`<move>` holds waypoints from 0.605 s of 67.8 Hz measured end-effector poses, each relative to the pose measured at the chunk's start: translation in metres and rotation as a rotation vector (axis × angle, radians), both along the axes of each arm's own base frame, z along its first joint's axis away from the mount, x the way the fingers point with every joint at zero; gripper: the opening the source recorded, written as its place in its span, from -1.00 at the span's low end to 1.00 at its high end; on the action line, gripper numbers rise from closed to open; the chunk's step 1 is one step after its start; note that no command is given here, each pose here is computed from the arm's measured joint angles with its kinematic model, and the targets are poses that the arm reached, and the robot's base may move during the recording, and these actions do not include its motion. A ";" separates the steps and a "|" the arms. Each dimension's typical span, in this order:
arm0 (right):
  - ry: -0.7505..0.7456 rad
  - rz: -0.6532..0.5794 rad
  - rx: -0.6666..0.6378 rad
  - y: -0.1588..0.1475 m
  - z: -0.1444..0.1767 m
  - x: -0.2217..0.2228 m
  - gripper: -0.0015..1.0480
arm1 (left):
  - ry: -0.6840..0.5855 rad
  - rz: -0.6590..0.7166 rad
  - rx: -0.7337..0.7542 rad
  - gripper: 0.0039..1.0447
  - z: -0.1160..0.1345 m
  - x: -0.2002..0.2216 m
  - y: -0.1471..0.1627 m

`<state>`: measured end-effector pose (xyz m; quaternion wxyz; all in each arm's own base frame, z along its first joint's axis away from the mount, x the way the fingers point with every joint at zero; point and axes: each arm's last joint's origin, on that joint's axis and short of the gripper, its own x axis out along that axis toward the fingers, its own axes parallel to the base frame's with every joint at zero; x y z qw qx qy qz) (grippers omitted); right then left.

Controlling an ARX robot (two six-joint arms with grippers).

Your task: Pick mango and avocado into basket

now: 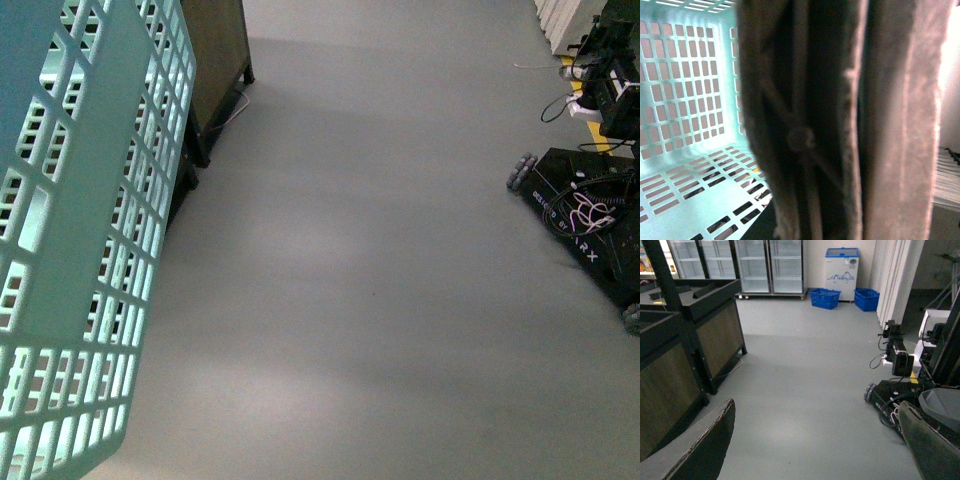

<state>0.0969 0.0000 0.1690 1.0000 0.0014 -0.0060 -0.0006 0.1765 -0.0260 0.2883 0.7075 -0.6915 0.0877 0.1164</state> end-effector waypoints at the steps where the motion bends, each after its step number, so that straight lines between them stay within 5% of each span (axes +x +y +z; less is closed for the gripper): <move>1: 0.000 0.001 0.000 0.000 0.000 0.000 0.83 | 0.000 0.000 0.000 -0.75 0.000 0.000 0.000; 41: 0.000 0.000 0.000 0.000 0.000 0.000 0.83 | 0.000 0.000 -0.001 -0.75 0.000 0.000 0.000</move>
